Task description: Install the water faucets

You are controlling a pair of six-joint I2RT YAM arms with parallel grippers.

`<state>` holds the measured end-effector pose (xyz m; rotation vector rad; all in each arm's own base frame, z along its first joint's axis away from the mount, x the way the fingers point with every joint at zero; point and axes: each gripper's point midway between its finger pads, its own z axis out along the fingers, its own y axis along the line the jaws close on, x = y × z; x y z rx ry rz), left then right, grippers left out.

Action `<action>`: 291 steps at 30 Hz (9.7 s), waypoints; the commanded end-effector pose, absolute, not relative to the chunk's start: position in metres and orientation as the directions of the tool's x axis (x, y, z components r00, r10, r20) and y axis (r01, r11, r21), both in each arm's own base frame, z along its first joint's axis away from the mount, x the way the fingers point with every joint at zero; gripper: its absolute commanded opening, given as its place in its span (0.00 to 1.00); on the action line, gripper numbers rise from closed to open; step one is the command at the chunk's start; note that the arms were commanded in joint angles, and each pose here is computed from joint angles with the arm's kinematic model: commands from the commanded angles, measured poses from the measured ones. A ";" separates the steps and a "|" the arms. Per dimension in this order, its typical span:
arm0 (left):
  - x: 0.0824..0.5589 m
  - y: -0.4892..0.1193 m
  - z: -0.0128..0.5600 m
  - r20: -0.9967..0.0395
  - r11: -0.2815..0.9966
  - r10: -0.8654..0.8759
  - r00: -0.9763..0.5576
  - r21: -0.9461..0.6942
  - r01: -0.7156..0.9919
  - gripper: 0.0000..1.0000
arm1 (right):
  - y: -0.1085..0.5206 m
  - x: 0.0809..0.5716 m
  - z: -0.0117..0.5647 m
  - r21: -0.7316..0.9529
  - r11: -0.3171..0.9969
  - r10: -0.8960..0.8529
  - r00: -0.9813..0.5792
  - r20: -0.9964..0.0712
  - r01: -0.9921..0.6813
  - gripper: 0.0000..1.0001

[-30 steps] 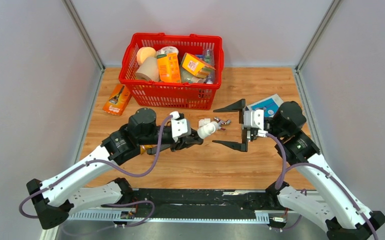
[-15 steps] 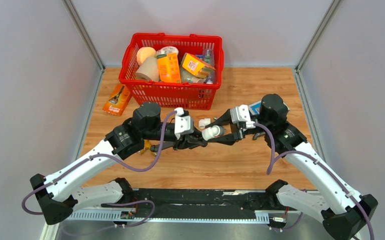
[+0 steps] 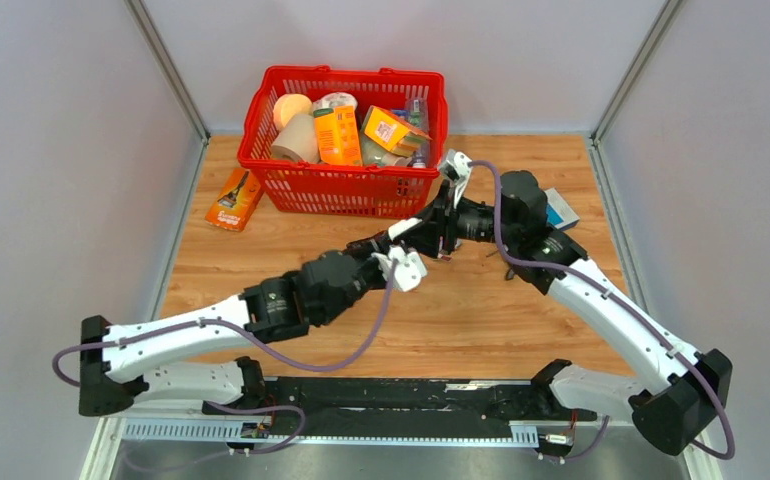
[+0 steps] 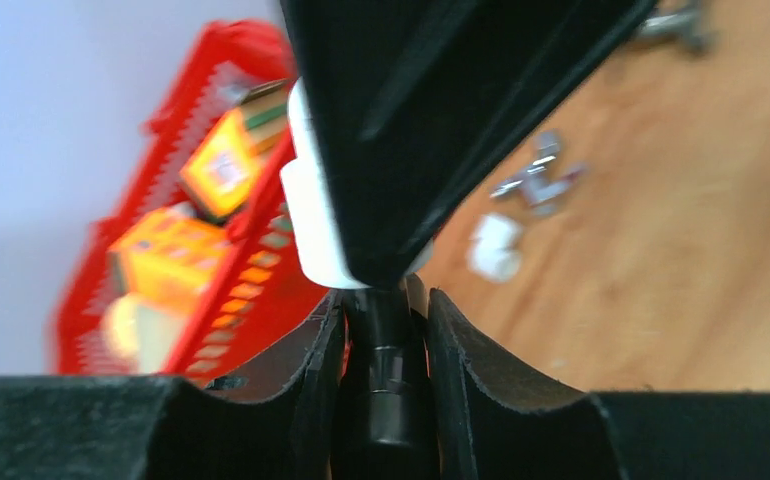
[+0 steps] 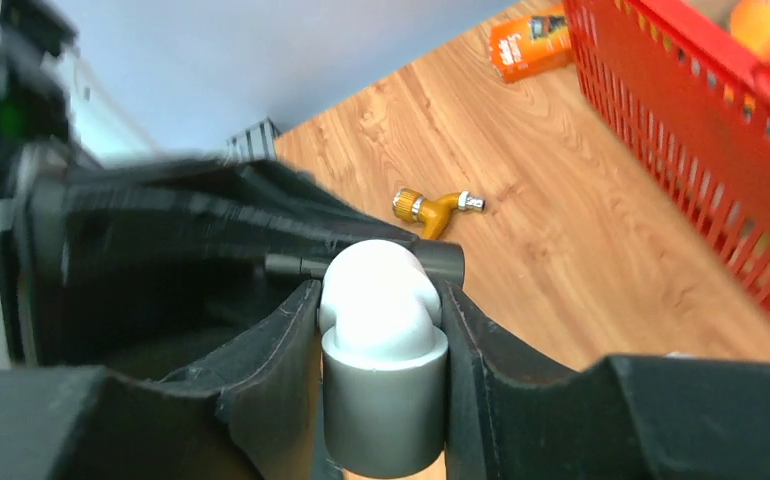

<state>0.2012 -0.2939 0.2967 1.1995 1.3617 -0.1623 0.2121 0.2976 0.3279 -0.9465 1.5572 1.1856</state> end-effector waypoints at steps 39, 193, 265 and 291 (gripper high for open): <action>0.114 -0.313 0.341 -0.973 0.002 0.107 0.205 0.206 0.979 0.00 | 0.260 0.123 0.358 -0.511 -0.124 0.050 0.509 -0.859 -0.851 1.00; 0.154 -0.300 0.283 -0.998 0.068 0.052 0.033 0.036 0.997 0.69 | 0.293 0.134 0.356 -0.180 -0.244 -0.008 0.188 -0.982 -0.953 0.00; 0.113 -0.303 0.311 -0.968 -0.205 0.230 0.103 0.055 0.977 0.00 | 0.286 0.108 0.357 -0.486 -0.335 0.102 0.481 -0.870 -0.807 0.99; 0.242 -0.250 0.353 -0.963 0.815 0.225 0.147 0.269 0.514 0.00 | 0.311 0.258 0.314 0.114 0.501 -0.094 -0.185 -0.978 -0.858 0.00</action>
